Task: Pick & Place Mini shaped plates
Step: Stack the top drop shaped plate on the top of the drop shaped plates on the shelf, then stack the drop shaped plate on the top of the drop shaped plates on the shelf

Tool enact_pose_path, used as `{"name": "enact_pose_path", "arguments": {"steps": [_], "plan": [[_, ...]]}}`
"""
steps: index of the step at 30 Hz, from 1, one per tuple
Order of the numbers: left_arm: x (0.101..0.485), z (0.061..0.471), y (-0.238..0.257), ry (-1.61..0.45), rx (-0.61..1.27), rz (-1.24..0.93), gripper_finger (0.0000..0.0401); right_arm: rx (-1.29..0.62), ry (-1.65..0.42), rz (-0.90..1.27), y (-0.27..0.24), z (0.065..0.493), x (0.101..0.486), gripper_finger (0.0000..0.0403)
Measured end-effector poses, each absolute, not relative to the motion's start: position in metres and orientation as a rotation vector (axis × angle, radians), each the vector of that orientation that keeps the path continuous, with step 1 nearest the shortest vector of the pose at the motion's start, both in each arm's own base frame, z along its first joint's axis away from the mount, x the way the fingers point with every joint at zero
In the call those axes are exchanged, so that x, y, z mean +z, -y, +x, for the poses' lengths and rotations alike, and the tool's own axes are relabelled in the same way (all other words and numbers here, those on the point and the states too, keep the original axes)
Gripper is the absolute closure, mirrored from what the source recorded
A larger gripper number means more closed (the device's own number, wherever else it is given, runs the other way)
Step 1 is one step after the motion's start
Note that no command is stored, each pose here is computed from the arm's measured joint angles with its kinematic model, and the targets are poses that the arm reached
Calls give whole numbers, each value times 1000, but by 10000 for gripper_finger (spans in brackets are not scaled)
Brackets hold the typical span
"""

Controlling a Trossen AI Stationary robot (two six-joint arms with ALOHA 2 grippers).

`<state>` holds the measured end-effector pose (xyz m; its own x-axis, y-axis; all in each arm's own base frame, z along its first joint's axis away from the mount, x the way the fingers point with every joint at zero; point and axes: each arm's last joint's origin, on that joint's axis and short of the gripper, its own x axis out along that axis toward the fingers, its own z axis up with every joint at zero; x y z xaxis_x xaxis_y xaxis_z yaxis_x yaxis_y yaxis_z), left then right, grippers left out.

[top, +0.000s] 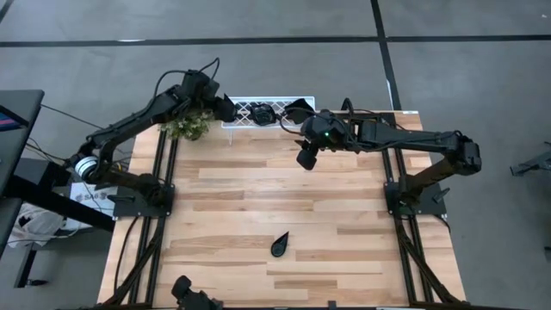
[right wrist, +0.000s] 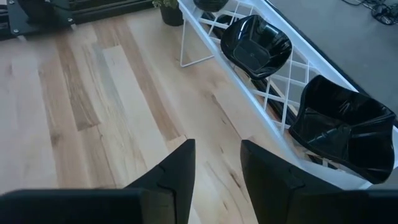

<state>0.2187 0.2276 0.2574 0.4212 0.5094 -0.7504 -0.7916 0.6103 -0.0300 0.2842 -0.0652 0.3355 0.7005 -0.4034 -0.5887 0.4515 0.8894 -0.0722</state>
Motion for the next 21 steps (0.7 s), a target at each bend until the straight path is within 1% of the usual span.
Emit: {"name": "enact_pose_path", "arguments": {"steps": [15,21], "plan": [[256,218,-226,-797,826,-439,369,-479,-632,95,64,284,336,280],[256,218,-225,-787,831,-460,345,-480,-628,98,64,285,336,280]]}}
